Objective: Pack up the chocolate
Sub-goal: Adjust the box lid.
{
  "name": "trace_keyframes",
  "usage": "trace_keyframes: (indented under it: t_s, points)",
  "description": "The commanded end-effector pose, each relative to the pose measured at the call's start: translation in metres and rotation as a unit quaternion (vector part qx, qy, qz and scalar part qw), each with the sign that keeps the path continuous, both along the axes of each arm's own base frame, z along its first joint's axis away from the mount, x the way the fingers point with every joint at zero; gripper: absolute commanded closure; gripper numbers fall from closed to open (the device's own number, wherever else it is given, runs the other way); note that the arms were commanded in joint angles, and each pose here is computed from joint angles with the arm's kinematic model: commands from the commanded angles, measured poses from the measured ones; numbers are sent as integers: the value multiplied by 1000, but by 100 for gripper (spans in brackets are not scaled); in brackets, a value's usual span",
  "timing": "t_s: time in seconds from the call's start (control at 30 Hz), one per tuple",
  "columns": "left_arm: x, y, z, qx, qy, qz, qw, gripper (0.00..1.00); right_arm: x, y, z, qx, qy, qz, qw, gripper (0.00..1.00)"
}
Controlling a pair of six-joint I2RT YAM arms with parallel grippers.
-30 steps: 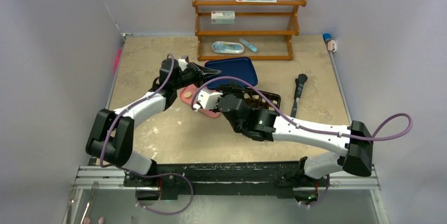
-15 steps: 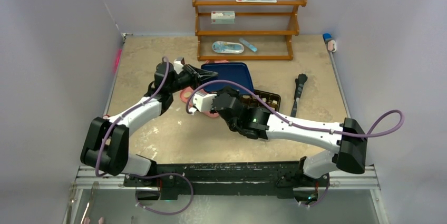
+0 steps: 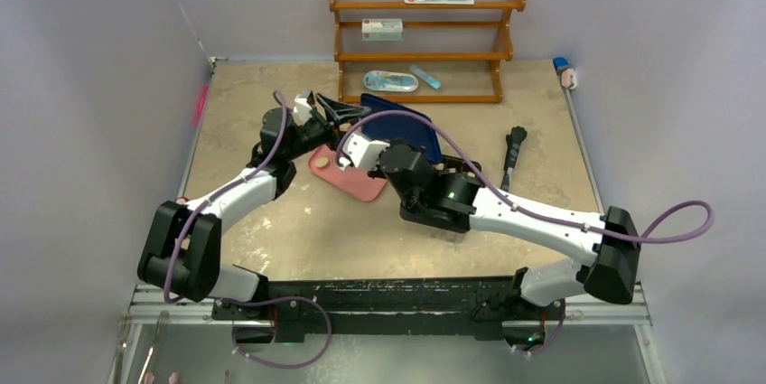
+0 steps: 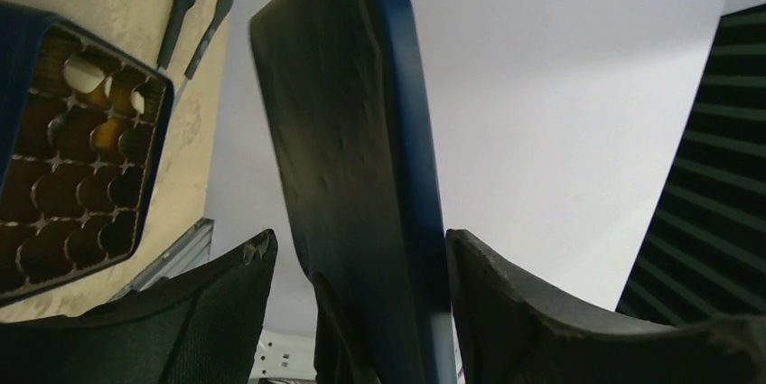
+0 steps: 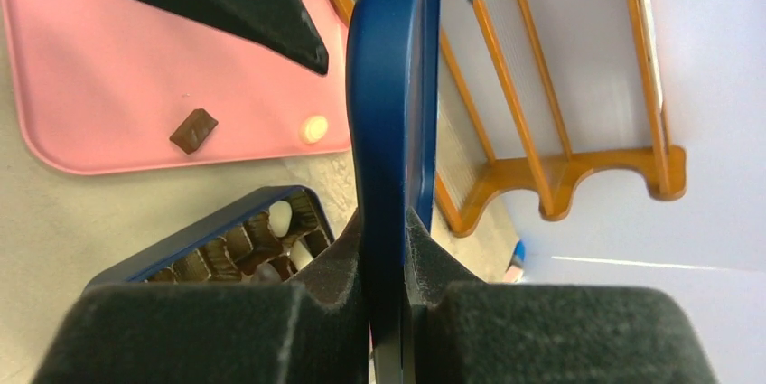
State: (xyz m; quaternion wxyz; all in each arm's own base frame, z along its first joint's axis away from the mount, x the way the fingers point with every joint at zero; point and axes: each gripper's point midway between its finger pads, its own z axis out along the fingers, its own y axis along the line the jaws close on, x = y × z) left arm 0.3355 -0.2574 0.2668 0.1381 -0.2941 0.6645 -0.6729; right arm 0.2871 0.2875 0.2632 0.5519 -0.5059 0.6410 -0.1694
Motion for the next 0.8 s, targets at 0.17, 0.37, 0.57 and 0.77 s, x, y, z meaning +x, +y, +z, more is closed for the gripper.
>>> trace_keyframes:
  t_s: [0.17, 0.37, 0.57, 0.77]
  points:
    - [16, 16, 34, -5, -122, 51, 991, 31, -11, -26, 40, 190, 71, -40, 979, 100]
    - [25, 27, 23, 29, -152, 97, 983, 31, -28, -36, 42, 308, 147, -64, 938, 100]
    - [30, 32, 2, 46, -171, 116, 977, 31, -44, -52, 48, 453, 215, -129, 856, 100]
    - [29, 31, -20, 58, -192, 115, 973, 31, -58, -63, 41, 570, 263, -161, 761, 100]
